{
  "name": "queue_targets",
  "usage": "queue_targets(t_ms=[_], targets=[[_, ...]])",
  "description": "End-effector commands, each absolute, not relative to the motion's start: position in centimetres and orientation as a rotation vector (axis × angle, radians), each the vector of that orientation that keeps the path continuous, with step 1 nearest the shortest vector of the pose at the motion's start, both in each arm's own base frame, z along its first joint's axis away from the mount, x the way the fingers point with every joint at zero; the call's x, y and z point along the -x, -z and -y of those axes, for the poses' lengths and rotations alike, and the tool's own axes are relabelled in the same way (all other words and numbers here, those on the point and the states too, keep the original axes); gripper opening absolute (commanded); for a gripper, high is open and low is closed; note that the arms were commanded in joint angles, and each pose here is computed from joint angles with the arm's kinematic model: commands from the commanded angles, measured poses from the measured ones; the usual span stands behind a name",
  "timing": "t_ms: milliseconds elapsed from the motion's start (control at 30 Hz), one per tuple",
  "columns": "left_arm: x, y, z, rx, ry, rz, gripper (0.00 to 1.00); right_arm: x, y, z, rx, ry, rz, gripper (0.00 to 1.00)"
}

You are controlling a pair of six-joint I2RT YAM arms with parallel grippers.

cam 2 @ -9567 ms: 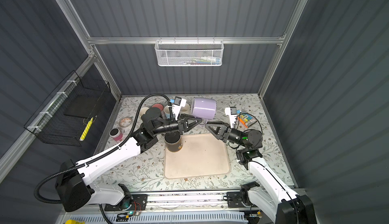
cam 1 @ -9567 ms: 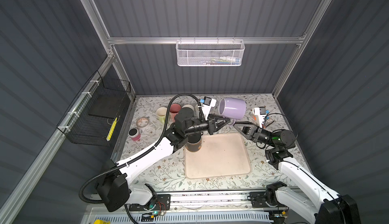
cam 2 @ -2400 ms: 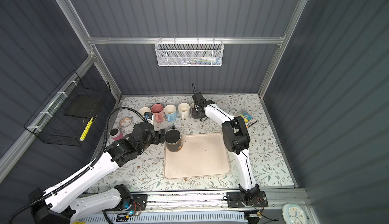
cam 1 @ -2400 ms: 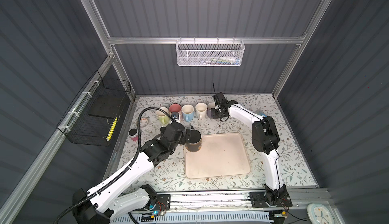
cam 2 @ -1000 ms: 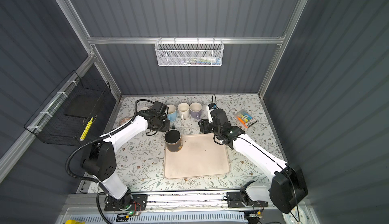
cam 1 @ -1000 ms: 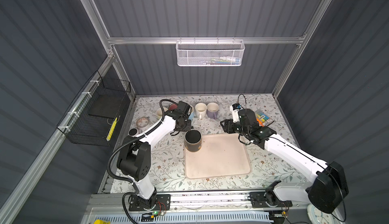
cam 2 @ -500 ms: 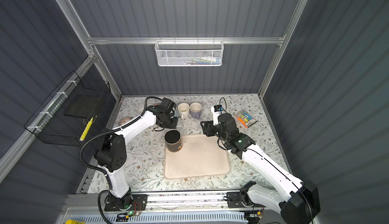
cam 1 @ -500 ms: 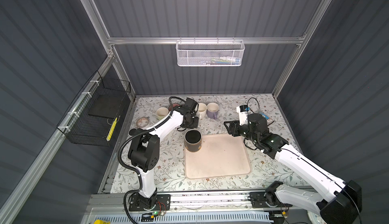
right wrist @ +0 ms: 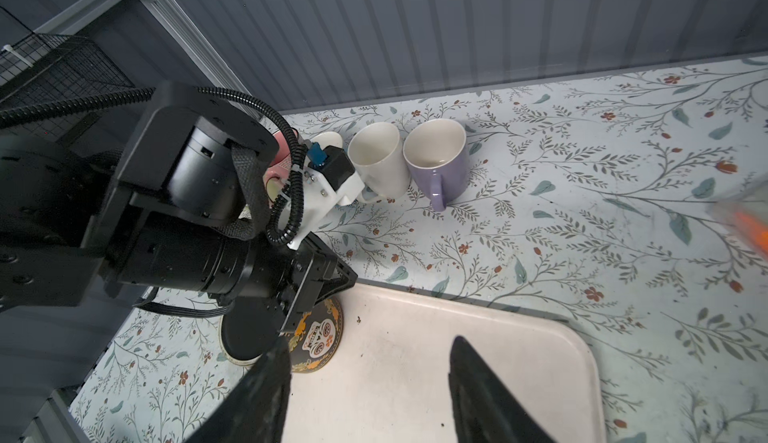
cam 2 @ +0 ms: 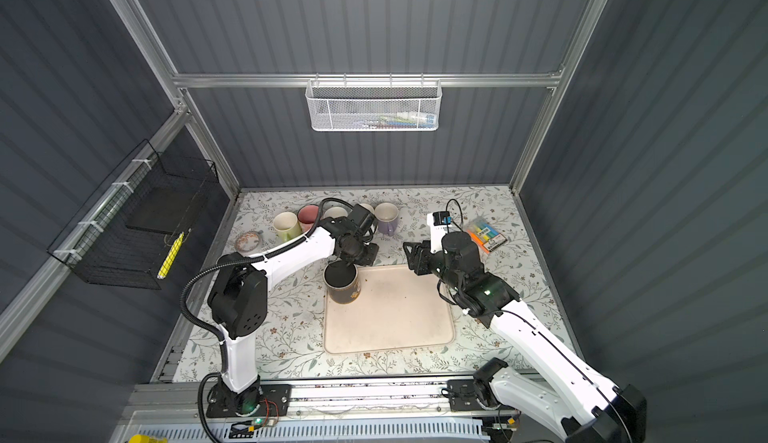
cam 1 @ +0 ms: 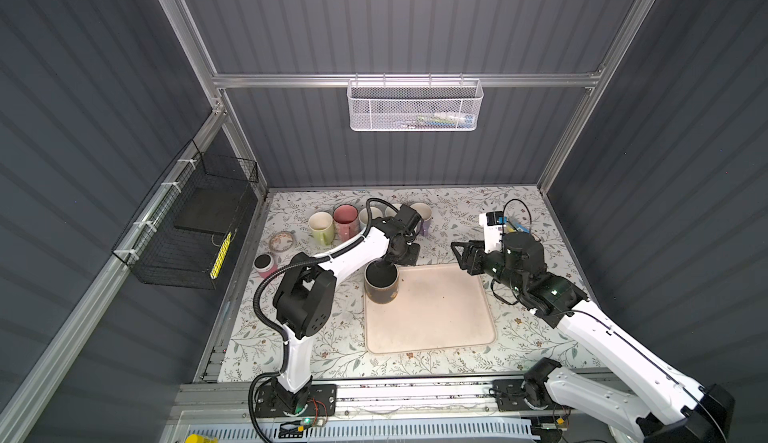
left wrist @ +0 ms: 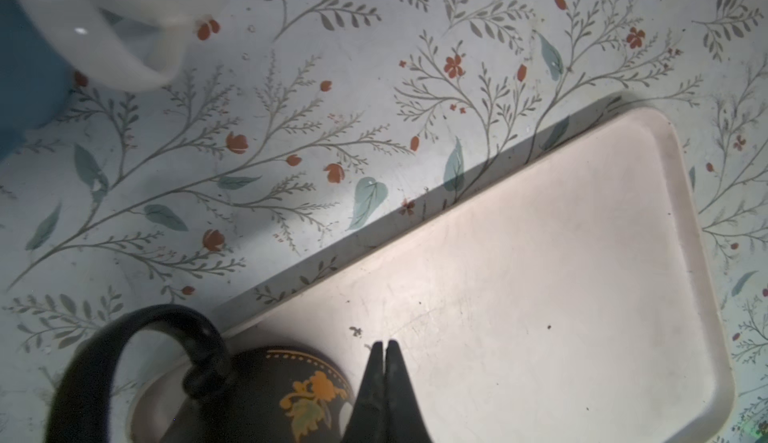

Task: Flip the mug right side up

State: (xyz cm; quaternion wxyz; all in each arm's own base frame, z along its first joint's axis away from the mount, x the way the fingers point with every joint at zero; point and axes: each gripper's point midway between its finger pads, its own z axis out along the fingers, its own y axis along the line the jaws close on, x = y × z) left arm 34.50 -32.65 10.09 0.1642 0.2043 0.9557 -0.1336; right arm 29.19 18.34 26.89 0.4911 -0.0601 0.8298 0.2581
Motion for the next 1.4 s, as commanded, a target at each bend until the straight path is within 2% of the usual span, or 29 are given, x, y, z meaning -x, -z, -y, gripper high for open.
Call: queue_targets(t_ms=[0,200,600,1133,1367], targets=[[-34.0,-10.4,33.5,-0.576,0.395,-2.737,0.02,-28.9,-27.0,-17.7,0.131,-0.602,-2.003,0.61],[-34.9,-9.8,31.1,-0.578,0.260,-2.752,0.01,-29.0,-26.7,-17.9,0.137,-0.606,-2.014,0.61],[-37.2,-8.7,25.0,-0.456,0.184,-2.815,0.00,-29.1,-26.4,-18.1,0.140,-0.604,-2.025,0.62],[-34.9,-8.4,21.8,-0.412,0.124,-2.832,0.00,-29.5,-26.3,-19.0,0.160,-0.632,-2.041,0.61],[-32.2,-7.5,20.0,-0.396,0.094,-2.868,0.00,-29.5,-26.3,-19.1,0.163,-0.640,-2.044,0.61]])
